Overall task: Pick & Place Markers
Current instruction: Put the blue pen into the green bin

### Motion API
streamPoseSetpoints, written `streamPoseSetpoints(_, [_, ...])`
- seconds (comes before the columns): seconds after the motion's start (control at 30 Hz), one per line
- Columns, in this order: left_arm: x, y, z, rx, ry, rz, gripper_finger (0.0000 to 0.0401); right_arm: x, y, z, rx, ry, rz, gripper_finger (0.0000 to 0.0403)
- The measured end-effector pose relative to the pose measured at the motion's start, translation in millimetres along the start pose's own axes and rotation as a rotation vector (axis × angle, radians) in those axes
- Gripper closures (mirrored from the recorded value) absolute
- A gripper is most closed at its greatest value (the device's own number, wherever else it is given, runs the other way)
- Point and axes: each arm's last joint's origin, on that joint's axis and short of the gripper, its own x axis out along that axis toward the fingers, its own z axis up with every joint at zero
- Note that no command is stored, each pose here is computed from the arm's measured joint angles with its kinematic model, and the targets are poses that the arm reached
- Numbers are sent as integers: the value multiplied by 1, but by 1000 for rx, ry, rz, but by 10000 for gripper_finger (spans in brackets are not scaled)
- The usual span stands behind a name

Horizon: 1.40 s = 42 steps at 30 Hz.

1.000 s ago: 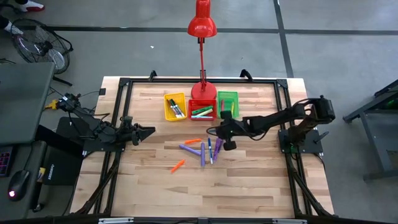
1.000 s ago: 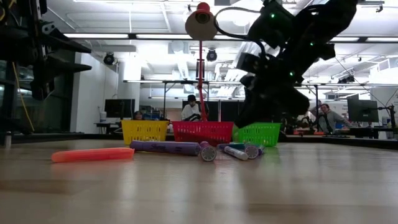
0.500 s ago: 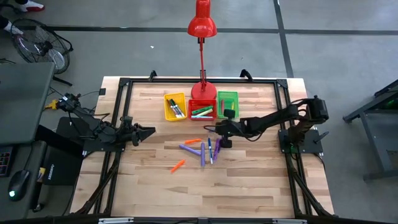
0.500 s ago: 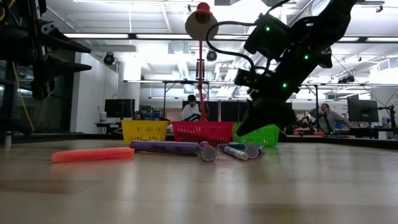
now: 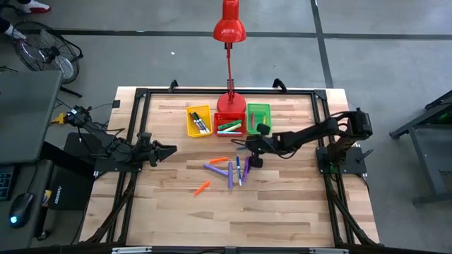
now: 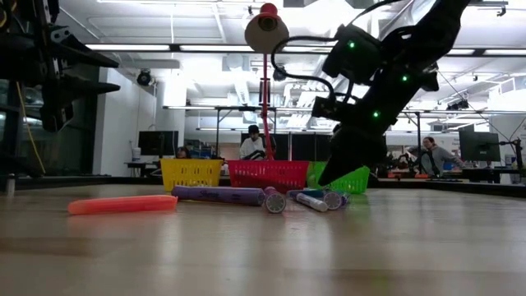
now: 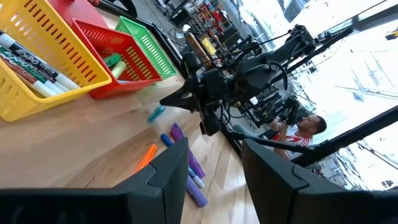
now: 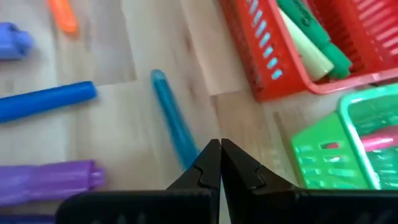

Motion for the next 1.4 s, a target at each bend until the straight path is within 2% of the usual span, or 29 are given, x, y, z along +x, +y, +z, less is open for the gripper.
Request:
streamPoseSetpoints(0.37, [0,-1,-1,0,22,-17,254,15,6,-9,-51,50,28,402])
streamPoseSetpoints(0.6, [0,-1,-1,8,28,-21,254,6,18,-10,-95,50,75,402])
streamPoseSetpoints(0.93, [0,-1,-1,16,32,-24,254,-5,41,4,-134,48,168,402])
streamPoseSetpoints(1.4, [0,-1,-1,15,49,-37,254,-10,46,9,-124,65,131,403])
